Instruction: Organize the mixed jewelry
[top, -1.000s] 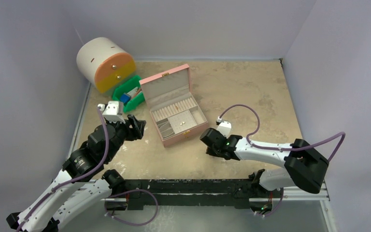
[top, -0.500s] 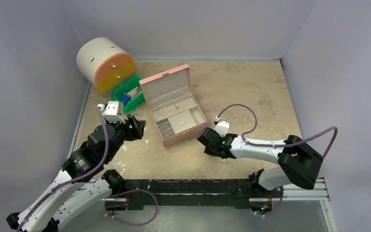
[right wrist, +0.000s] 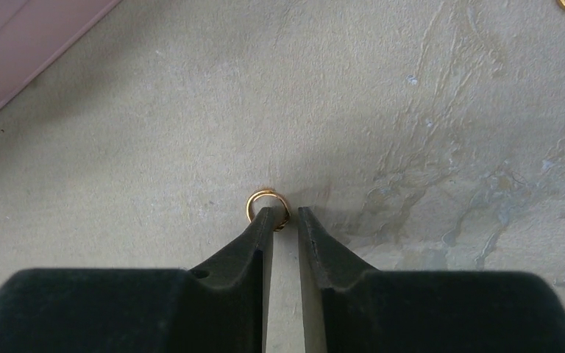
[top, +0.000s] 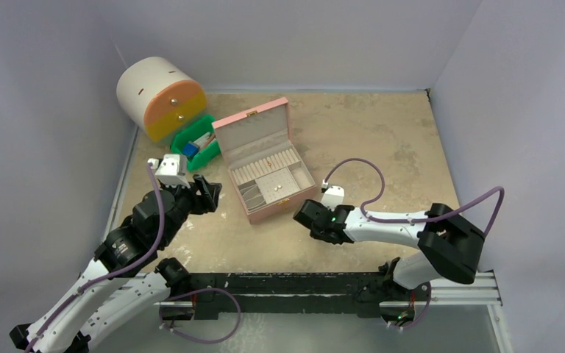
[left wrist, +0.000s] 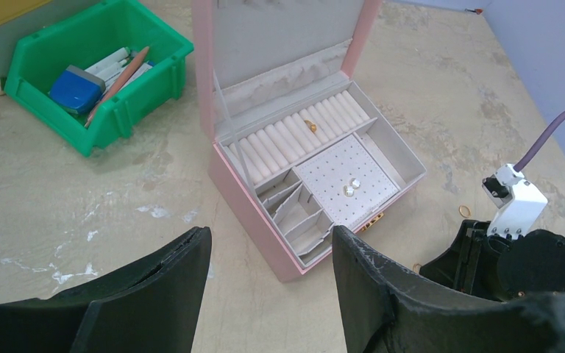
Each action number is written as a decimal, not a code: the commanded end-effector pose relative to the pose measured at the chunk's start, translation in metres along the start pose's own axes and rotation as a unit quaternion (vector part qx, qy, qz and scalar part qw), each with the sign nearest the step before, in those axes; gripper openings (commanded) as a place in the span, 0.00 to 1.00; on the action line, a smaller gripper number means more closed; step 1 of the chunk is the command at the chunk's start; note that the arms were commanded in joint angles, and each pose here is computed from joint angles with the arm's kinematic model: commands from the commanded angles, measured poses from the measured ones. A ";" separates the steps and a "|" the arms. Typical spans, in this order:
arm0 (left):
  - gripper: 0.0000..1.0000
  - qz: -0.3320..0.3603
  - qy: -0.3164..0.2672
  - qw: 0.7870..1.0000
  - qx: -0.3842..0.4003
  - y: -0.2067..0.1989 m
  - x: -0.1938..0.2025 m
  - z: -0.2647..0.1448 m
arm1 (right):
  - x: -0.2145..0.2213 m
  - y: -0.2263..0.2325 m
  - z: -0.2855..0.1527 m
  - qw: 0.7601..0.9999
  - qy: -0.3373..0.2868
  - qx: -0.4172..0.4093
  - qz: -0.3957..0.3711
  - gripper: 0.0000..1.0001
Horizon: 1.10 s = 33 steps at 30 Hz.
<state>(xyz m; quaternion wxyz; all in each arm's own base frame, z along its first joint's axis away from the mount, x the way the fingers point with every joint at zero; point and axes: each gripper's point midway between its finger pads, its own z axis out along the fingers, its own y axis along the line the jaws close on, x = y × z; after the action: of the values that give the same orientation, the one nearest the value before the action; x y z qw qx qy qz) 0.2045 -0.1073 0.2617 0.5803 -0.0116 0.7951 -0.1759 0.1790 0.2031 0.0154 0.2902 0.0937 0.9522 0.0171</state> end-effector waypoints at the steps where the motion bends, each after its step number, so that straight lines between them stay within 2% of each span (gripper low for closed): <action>1: 0.60 -0.005 -0.016 1.000 0.005 -0.002 -0.010 -0.002 | 0.008 -0.009 -0.001 0.999 0.003 0.029 -0.028 0.21; 7: 0.60 -0.006 -0.016 1.000 0.004 -0.002 -0.010 -0.002 | 0.016 -0.002 -0.001 0.998 0.009 0.031 -0.060 0.18; 15: 0.60 -0.007 -0.017 1.000 0.003 -0.001 -0.011 -0.003 | 0.028 -0.001 0.002 0.996 0.021 0.034 -0.080 0.00; 24: 0.60 -0.011 -0.015 1.000 0.006 -0.003 -0.010 -0.002 | 0.019 0.015 -0.009 0.996 0.003 -0.009 -0.090 0.00; 33: 0.60 -0.033 -0.008 0.999 0.023 -0.011 -0.009 -0.003 | 0.003 0.036 -0.030 0.987 -0.032 -0.097 -0.120 0.00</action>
<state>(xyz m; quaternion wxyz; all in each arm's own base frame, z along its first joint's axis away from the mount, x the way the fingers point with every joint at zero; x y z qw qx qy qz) 0.2031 -0.1091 0.2623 0.5783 -0.0134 0.7946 -0.1841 0.1614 0.2286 0.0251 0.3033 -0.0179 0.9521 0.0349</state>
